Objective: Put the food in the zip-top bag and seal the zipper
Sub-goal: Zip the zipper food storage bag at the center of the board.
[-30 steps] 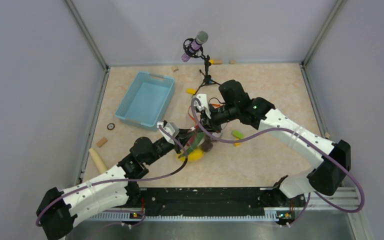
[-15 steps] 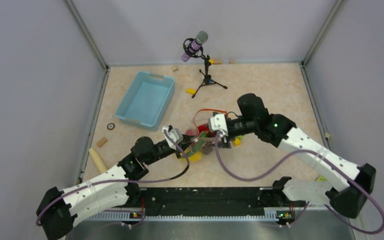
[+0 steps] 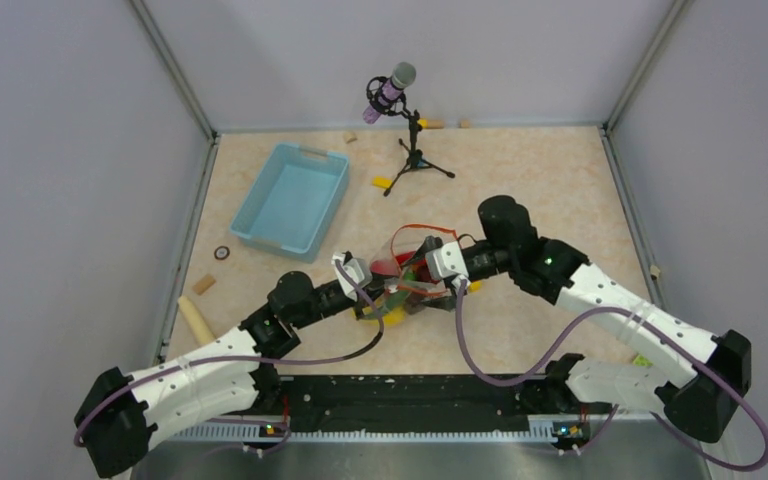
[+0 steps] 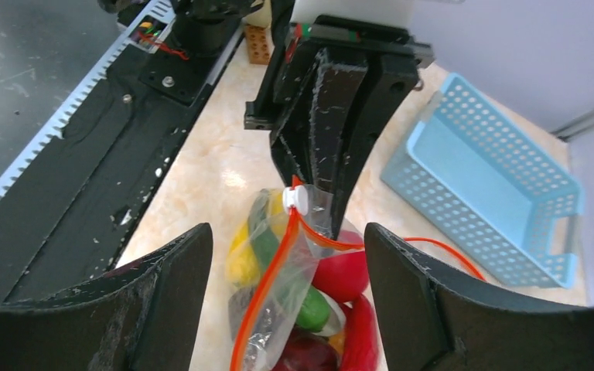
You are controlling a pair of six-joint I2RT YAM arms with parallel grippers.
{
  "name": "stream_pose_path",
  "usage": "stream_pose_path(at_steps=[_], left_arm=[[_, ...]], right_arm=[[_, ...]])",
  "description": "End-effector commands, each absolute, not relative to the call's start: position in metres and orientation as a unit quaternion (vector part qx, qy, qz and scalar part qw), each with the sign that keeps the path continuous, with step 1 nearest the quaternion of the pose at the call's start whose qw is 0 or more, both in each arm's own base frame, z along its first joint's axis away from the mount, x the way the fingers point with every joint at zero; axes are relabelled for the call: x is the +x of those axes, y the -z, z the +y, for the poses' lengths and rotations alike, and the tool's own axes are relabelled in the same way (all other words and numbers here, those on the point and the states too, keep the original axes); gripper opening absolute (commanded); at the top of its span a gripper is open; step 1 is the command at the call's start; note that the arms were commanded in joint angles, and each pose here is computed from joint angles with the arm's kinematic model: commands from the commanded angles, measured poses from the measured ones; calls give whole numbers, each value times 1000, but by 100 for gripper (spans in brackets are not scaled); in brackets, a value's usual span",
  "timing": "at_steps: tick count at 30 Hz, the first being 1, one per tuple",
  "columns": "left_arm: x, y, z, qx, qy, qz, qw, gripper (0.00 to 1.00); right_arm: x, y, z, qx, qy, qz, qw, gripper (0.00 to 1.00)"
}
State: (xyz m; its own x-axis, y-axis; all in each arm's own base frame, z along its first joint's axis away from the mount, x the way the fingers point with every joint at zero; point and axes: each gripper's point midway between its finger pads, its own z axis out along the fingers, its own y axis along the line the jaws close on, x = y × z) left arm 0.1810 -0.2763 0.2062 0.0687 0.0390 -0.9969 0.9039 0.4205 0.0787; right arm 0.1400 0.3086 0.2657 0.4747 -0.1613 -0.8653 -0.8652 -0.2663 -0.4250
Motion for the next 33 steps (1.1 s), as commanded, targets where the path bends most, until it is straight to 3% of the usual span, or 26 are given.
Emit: stream_pose_path(at_steps=[1,11,15,19,30,33], left_arm=[[182,-235,-280,394,365,558,633,0],[180,-244,-280,381,381,561,629,0],[180,-244,-281,381,383,561,628,0],[179,-244,-281,380,385,561,627,0],[174,-244,-284,386,398,560,616,0],[172,-244,-285,390,402,558,613,0]], right_arm=[[126,-284,319,-718,-396,315,477,70],[125,-271,332,-730,-381,318,470,64],[127,-269,334,-729,-382,321,469,60],[131,-269,337,-725,-380,324,475,48],[137,-269,345,-713,-383,336,481,40],[140,-267,347,-713,-375,343,484,34]])
